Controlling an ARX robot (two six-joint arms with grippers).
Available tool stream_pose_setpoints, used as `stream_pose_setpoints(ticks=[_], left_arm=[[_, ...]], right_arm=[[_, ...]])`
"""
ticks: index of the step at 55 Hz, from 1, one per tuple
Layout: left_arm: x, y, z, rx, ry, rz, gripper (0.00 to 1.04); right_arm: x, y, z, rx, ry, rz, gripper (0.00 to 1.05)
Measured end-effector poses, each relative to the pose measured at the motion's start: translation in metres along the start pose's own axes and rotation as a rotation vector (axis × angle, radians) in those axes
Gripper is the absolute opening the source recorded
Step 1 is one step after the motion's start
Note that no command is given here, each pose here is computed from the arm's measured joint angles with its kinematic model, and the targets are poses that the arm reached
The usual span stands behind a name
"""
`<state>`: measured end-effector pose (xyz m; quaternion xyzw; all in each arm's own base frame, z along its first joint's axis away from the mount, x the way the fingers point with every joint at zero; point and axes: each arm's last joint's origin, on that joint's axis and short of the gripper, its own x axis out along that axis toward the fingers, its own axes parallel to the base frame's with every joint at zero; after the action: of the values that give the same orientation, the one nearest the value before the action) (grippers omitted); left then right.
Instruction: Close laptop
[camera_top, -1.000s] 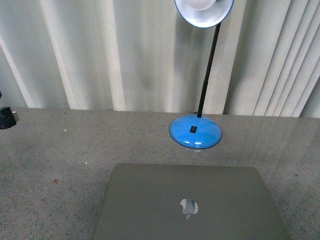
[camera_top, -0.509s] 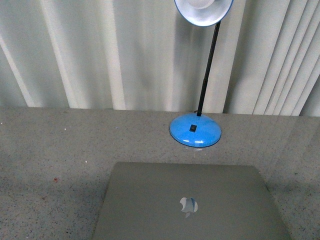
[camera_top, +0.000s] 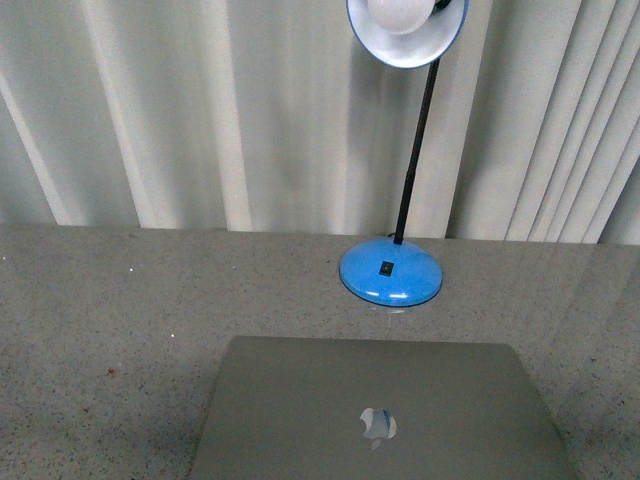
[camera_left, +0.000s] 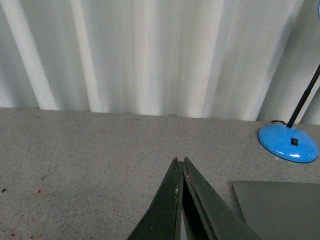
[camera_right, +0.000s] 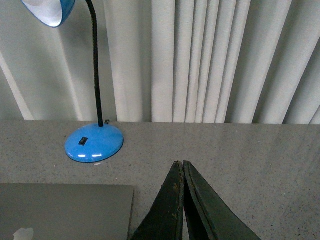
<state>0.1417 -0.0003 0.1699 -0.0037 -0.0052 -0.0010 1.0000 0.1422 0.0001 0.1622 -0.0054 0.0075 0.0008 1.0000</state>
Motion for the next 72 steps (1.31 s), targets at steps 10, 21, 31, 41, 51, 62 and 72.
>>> stream_pose_setpoints(ticks=[10,21,31,41,51,62,72], left_arm=[[-0.008,0.0,0.003,0.0,-0.009,0.0,0.04],[-0.016,0.0,0.006,0.0,-0.018,0.0,0.04],[-0.024,0.0,0.007,0.0,-0.02,0.0,0.04],[-0.03,0.0,0.007,0.0,-0.021,0.0,0.04],[-0.033,0.0,0.006,0.0,-0.02,0.0,0.04],[-0.045,0.0,0.003,0.0,-0.014,0.0,0.04],[-0.045,0.0,0.003,0.0,-0.014,0.0,0.04]], right_arm=[[-0.008,0.0,0.003,0.0,-0.01,0.0,0.03],[-0.016,0.0,0.005,0.0,-0.018,0.0,0.03],[-0.024,0.0,0.006,0.0,-0.023,0.0,0.03],[-0.029,0.0,0.006,0.0,-0.024,0.0,0.03],[-0.032,0.0,0.006,0.0,-0.024,0.0,0.03],[-0.042,0.0,0.001,0.0,0.009,0.0,0.03],[-0.045,0.0,0.002,0.0,-0.017,0.0,0.03]])
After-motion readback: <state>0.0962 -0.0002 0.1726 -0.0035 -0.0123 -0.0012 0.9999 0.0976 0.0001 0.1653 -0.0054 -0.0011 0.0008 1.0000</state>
